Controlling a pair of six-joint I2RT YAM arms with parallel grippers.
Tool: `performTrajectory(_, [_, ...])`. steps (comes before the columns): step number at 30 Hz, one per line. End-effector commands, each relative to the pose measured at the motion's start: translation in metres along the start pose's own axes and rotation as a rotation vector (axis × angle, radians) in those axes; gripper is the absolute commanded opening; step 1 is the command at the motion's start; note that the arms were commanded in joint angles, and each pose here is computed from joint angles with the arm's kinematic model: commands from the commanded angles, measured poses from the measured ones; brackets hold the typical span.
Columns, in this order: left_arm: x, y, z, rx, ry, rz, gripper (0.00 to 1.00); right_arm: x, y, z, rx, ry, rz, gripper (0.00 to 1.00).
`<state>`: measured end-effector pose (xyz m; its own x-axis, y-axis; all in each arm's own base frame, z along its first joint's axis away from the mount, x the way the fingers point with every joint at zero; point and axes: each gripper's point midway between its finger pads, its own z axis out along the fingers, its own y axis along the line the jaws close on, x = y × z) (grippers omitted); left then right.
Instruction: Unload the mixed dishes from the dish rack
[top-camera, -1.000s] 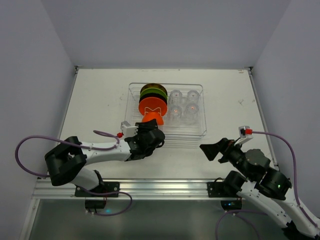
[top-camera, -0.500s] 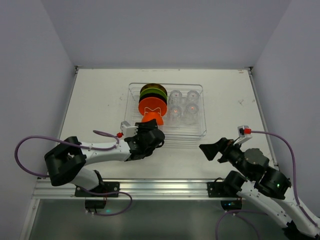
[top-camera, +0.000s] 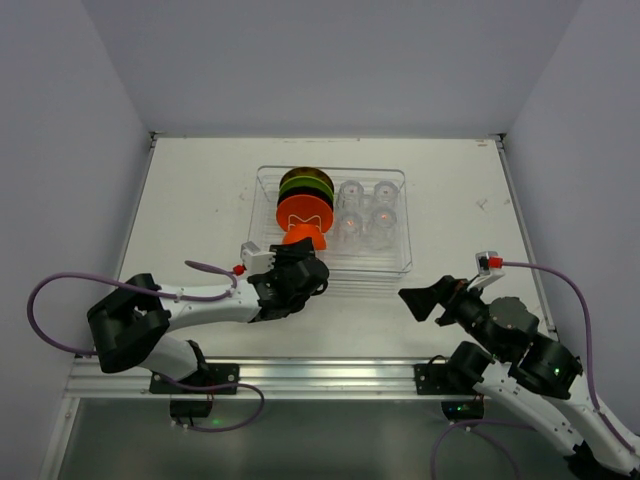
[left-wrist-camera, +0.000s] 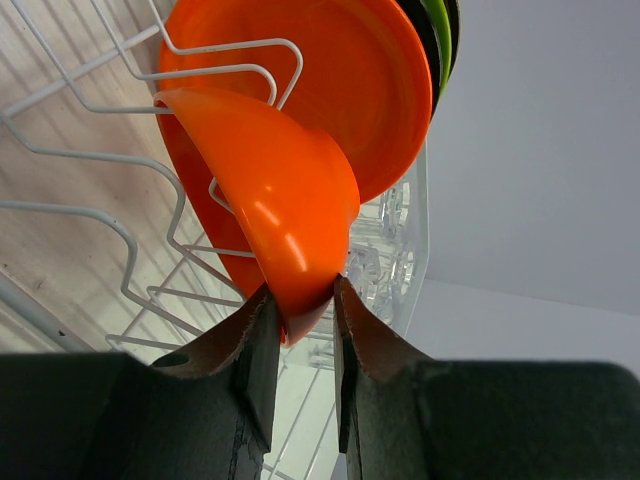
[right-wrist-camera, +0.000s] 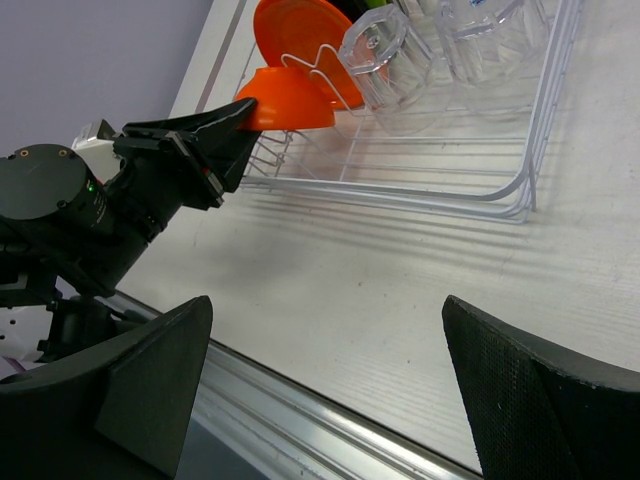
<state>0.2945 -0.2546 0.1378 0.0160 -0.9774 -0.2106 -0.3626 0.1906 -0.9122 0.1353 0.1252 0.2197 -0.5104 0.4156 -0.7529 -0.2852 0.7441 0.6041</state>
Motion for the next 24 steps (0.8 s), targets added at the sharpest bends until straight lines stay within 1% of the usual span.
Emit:
performTrajectory(1, [-0.0249, -0.0232, -0.0025, 0.055, -0.082, -0.377, 0.20, -0.0045, 0.0067, -0.0002, -0.032, -0.016, -0.007, 0.99])
performTrajectory(13, [-0.0270, -0.0323, -0.0051, 0.078, -0.091, -0.340, 0.20, -0.0040, 0.0069, 0.0006, -0.032, -0.014, -0.007, 0.99])
performTrajectory(20, [-0.0245, -0.0254, -0.0034, 0.067, -0.086, -0.337, 0.20, -0.0044, 0.0071, 0.0001, -0.034, -0.016, -0.007, 0.99])
performTrajectory(24, [-0.0239, -0.0313, -0.0041, 0.080, -0.093, -0.329, 0.20, -0.0040, 0.0069, 0.0007, -0.033, -0.015, -0.007, 0.99])
